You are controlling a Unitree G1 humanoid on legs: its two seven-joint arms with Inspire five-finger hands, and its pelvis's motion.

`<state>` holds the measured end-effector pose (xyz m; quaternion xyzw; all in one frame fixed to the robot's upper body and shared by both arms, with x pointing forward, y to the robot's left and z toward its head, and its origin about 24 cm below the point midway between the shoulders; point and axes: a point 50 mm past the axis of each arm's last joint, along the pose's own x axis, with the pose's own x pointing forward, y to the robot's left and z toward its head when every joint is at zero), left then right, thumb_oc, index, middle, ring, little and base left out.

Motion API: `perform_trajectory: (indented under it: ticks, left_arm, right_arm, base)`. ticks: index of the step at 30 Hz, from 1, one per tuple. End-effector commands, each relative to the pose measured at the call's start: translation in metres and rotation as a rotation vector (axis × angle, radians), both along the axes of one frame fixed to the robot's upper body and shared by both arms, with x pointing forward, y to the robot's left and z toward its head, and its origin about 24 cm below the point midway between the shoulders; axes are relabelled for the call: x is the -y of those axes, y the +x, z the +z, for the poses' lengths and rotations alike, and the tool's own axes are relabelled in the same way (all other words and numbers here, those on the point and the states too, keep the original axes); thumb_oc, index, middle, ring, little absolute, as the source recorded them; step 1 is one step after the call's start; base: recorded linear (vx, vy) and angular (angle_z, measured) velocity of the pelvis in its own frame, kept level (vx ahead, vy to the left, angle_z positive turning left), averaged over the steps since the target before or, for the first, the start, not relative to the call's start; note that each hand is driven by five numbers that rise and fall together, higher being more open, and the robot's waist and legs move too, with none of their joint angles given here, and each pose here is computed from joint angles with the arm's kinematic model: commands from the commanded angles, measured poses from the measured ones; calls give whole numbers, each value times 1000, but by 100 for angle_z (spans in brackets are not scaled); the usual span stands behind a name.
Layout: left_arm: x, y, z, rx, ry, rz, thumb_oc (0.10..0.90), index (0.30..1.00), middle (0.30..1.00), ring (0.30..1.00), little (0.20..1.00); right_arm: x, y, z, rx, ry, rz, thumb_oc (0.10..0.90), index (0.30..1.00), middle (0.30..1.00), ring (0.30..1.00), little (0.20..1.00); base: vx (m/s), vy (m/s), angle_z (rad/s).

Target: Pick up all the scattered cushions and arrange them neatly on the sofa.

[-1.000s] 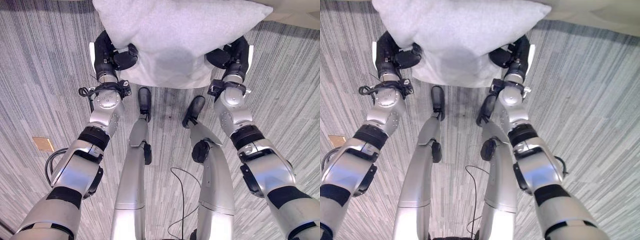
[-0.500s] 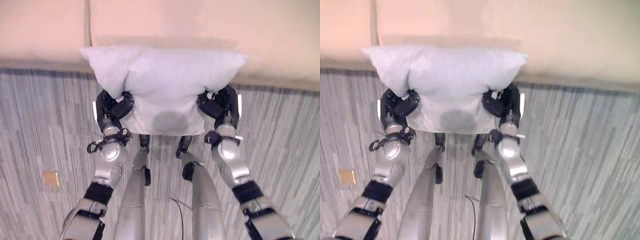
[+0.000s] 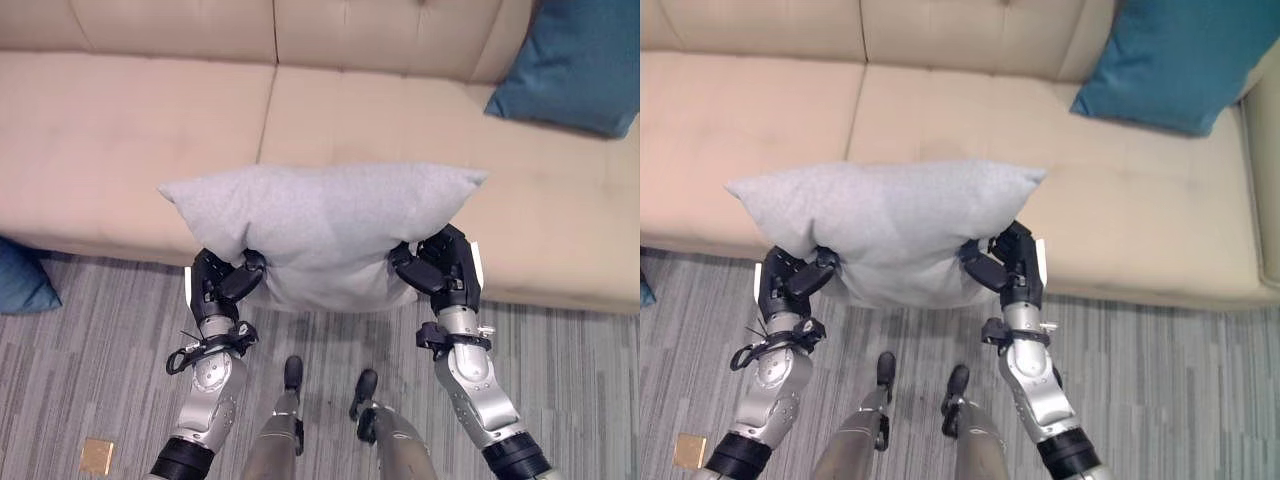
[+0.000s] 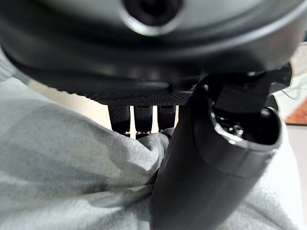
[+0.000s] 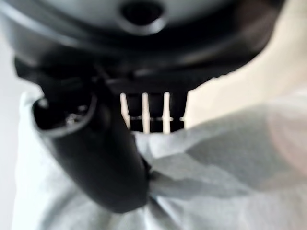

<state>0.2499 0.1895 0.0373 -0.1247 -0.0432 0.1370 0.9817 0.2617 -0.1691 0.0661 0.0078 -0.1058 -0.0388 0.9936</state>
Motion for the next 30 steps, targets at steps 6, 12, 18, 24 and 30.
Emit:
perform_trajectory:
  ticks: [6,12,18,24,30]
  left_arm:
    - [35,15,60,335,27,-209,400,300,300,300,300]
    - [33,10,44,264,11,-213,400,300,300,300,300]
    - [29,4,35,221,35,-209,400,300,300,300,300]
    - [26,0,31,198,60,-227,400,300,300,300,300]
    - [22,1,37,212,108,-245,400,300,300,300,300]
  right_arm:
    - [-20,-2,55,295,-43,172,400,300,300,300,300]
    - [-10,-4,48,258,-42,150,400,300,300,300,300]
    - [-6,-5,43,233,-25,125,400,300,300,300,300]
    - [-9,-7,34,195,-3,128,400,300,300,300,300]
    - [-20,-3,39,220,8,163,400,300,300,300,300]
  base:
    - [71,-72,3]
    - [120,-9,15]
    - [193,47,3]
    - [235,122,-20]
    - [151,167,-5]
